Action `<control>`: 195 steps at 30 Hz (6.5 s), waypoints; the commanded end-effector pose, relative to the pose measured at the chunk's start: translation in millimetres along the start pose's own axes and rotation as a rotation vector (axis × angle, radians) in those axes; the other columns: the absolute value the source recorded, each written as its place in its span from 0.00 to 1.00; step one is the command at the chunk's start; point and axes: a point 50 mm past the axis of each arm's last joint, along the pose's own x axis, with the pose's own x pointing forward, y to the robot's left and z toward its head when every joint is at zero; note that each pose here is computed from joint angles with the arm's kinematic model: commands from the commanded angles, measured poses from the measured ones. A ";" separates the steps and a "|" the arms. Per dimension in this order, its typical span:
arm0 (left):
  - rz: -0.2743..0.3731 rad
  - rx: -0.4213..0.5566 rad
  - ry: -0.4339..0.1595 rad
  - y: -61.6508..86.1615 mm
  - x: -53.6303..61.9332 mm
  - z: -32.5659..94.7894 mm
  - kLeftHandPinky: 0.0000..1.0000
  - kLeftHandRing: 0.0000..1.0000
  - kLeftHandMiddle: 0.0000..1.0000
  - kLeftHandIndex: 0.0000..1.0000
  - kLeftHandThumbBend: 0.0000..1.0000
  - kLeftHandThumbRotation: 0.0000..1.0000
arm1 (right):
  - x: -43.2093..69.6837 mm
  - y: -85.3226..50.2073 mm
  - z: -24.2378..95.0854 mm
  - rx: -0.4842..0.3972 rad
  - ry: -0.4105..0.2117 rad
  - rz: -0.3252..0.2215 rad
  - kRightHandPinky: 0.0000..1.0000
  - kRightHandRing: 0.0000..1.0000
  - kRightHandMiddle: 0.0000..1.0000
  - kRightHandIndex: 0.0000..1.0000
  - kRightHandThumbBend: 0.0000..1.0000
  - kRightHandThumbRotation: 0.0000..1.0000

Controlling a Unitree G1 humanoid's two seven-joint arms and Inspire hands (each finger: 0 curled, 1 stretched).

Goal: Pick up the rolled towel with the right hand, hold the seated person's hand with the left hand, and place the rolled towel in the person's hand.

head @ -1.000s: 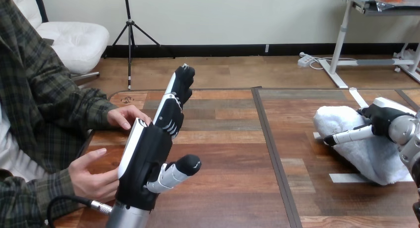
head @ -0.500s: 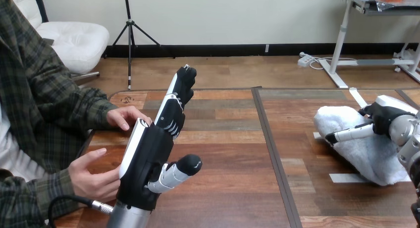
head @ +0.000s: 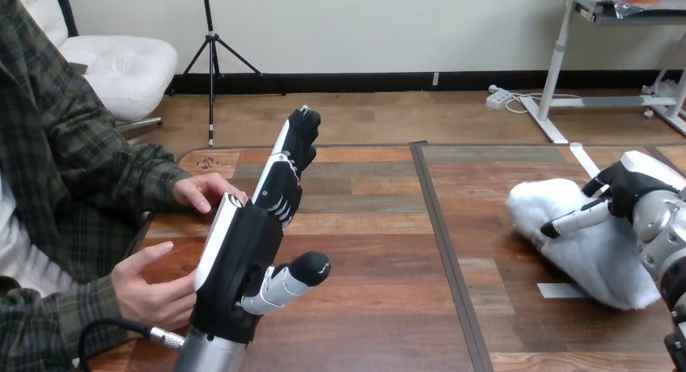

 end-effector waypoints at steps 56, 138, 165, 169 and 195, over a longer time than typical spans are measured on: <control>0.001 0.017 -0.068 5.2 12.5 12.4 0.97 1.00 1.00 1.00 1.00 0.81 | -1.4 3.6 18.3 0.312 -0.152 0.027 0.30 0.34 0.42 0.45 0.82 0.00; -0.016 0.520 -0.019 63.2 2.8 46.4 0.95 1.00 1.00 1.00 1.00 0.82 | -15.6 3.9 56.1 0.595 -0.474 0.113 0.31 0.37 0.44 0.45 0.80 0.00; -0.048 0.759 0.169 118.4 -11.9 61.9 0.99 1.00 1.00 1.00 1.00 0.69 | -16.3 5.0 63.6 0.595 -0.482 0.137 0.33 0.39 0.45 0.46 0.80 0.00; -0.055 0.787 0.225 127.2 -14.7 61.0 0.97 1.00 1.00 1.00 1.00 0.66 | -17.1 3.6 65.0 0.595 -0.493 0.137 0.33 0.39 0.45 0.45 0.80 0.00; -0.118 0.861 0.423 176.5 -26.2 49.7 0.79 0.87 0.91 0.93 1.00 0.42 | -21.5 -10.1 70.1 0.570 -0.537 0.105 0.31 0.38 0.45 0.45 0.77 0.00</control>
